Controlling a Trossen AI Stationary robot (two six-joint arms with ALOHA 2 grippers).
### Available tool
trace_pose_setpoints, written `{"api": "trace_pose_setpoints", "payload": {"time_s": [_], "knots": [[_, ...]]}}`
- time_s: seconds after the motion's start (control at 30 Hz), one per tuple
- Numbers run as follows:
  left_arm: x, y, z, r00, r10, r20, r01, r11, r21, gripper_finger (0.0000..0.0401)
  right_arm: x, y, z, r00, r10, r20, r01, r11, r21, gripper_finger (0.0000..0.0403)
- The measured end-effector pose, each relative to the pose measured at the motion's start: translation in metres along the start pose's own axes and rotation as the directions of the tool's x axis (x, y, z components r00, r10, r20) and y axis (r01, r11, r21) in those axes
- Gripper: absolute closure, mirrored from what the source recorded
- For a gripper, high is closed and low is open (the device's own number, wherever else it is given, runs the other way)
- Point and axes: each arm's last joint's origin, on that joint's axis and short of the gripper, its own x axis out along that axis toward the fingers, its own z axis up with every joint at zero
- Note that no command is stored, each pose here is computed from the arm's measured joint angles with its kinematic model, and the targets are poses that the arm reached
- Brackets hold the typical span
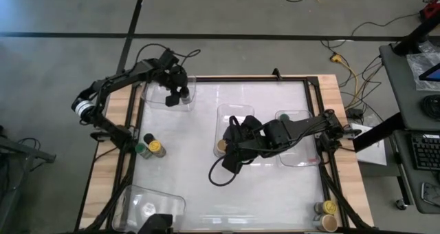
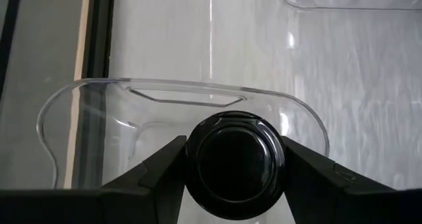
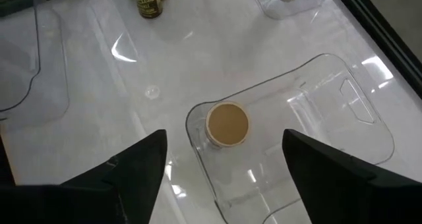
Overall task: Sort spices by type
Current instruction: Put the right black seasoning bottle into the top left transparent bin
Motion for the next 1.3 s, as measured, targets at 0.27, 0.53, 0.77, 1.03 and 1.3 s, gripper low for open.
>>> {"api": "trace_pose_setpoints", "payload": {"time_s": [0.27,0.53,0.77,1.03,1.3], "knots": [[0.005,0.0,-0.002,1.0,-0.024,-0.019,0.024,0.999,0.045,0.0207,0.0,0.0,0.0,1.0,0.0,0.0,0.0,1.0,0.013,0.0115],[0.012,0.001,-0.004,0.998,-0.066,-0.009,0.066,0.997,0.032,0.0207,0.0,0.0,0.0,1.0,0.001,0.001,-0.001,1.0,0.019,0.0103],[0.018,0.002,-0.006,0.996,-0.086,-0.017,0.087,0.996,0.022,0.0207,0.0,0.0,0.0,1.0,0.001,0.001,-0.001,1.0,0.014,0.0114],[0.025,0.004,-0.008,0.994,-0.103,-0.028,0.103,0.995,0.012,0.0207,0.0,0.0,0.0,1.0,0.001,0.0,-0.001,1.0,0.011,0.0126],[0.024,0.003,-0.008,0.995,-0.098,-0.028,0.099,0.995,0.013,0.0206,-0.001,0.0,0.0,1.0,0.001,0.0,-0.001,1.0,-0.001,0.0126]]}}
